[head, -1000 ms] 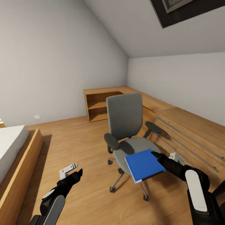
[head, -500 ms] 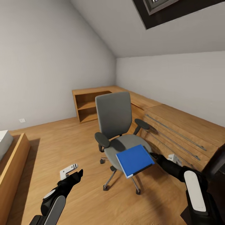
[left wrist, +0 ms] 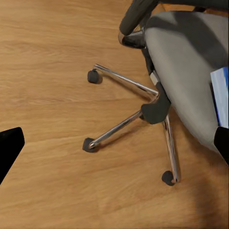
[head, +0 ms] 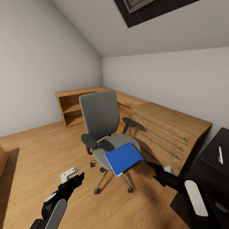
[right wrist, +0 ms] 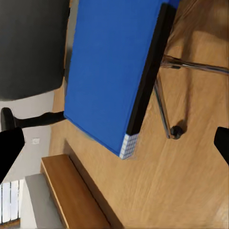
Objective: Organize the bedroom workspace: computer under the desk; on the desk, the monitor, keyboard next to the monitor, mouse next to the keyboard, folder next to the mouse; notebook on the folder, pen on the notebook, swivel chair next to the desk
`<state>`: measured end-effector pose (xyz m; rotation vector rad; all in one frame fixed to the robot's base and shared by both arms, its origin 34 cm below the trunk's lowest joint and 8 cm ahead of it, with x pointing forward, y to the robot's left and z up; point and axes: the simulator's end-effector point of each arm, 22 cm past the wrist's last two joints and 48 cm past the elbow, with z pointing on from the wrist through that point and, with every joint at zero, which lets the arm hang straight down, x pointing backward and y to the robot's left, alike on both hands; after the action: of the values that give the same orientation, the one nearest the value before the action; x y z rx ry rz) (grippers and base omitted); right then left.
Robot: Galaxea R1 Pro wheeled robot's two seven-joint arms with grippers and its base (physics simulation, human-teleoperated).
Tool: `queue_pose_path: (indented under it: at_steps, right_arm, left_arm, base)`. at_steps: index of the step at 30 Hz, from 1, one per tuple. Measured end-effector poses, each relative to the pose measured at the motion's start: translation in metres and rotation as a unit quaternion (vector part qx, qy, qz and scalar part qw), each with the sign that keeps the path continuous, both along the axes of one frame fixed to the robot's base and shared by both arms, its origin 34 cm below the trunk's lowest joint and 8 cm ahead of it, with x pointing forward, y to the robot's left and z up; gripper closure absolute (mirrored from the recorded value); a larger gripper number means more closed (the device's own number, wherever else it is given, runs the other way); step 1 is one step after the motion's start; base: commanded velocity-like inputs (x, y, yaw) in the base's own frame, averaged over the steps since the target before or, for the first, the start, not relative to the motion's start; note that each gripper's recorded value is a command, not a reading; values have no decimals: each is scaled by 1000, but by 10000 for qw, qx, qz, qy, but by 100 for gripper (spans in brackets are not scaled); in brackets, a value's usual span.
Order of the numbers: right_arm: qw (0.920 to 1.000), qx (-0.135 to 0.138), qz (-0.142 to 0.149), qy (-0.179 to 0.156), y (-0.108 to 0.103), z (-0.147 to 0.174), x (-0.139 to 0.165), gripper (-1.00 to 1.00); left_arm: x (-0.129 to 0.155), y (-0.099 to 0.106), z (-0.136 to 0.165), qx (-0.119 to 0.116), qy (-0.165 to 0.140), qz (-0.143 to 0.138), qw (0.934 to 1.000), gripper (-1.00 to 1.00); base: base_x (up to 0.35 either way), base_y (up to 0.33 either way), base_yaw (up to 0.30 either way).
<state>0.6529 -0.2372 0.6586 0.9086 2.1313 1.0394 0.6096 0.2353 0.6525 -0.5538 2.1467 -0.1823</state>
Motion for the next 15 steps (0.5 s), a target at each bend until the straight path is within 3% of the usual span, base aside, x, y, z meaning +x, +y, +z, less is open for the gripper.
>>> queue_pose_path:
  at_steps: [4,5,8,15]
  right_arm:
    - [9994,320,53,-120,2,-8,-1,-100]
    - [9979,560,101,-293,4,-5,0,-100]
    - [9950,898,152,-420,11,-13,-2,-100]
    - [9942,925,144,-521,13,-23,-2,-100]
  left_arm:
    - [-1,0,-8,-1,1,3,10000,-100]
    - [-2,0,-10,-3,3,0,10000,-100]
    - [-3,0,-16,3,3,5,10000,-100]
    - [-6,0,-31,3,2,1,10000,-100]
  base:
    - [0,0,-299]
    - [0,0,-299]
    - [0,0,-298]
    - [0,0,-67]
